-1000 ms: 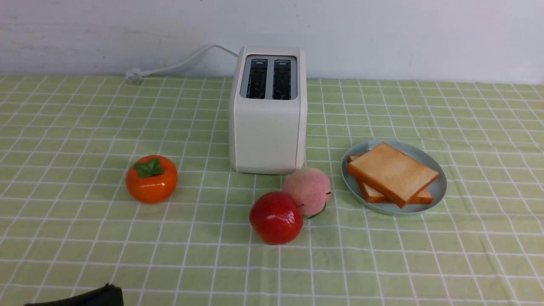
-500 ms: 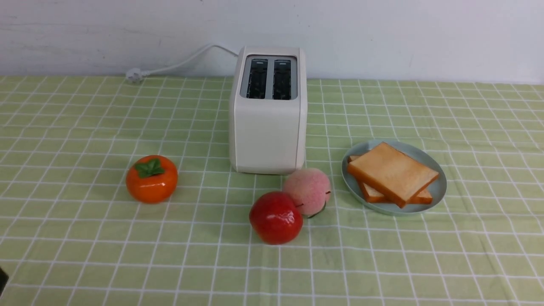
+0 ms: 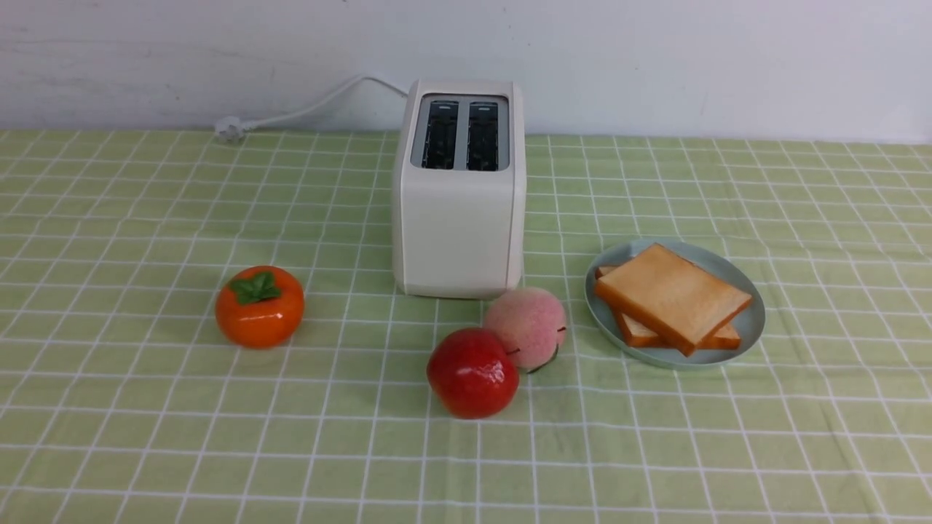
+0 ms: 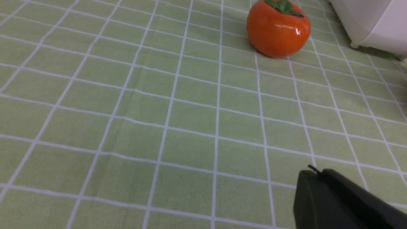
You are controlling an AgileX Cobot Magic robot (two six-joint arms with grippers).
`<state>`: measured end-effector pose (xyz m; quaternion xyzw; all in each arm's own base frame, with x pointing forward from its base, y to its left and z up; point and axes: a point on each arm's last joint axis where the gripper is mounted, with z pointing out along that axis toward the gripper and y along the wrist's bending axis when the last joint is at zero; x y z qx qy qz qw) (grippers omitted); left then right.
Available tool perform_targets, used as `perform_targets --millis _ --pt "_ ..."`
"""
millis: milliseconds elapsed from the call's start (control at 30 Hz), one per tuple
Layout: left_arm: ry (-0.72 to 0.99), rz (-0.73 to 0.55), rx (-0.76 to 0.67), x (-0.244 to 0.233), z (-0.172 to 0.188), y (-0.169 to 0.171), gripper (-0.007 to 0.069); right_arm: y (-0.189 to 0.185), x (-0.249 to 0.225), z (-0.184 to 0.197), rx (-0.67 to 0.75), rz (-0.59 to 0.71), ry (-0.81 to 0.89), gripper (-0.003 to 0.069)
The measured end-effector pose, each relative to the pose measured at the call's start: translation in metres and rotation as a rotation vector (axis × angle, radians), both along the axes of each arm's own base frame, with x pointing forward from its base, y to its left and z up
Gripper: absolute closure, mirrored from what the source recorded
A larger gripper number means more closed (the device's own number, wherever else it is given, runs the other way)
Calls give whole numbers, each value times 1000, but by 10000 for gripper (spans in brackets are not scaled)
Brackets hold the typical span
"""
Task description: Take toasted bread from bread machine on green coffee tablecloth place on plate.
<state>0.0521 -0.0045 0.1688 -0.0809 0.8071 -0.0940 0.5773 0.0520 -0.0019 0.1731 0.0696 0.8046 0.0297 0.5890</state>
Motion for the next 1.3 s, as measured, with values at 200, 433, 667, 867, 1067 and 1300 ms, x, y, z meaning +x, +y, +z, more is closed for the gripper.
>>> perform_targets --millis 200,433,667,867,1067,1300 --pt "0 0 1 0 0 0 638 0 0 0 0 0 0 606" --pt "0 0 1 0 0 0 638 0 0 0 0 0 0 596" --pt "0 0 1 0 0 0 638 0 0 0 0 0 0 585" --pt "0 0 1 0 0 0 637 0 0 0 0 0 0 578" --pt "0 0 1 0 0 0 636 0 0 0 0 0 0 569" --pt "0 0 1 0 0 0 633 0 0 0 0 0 0 559"
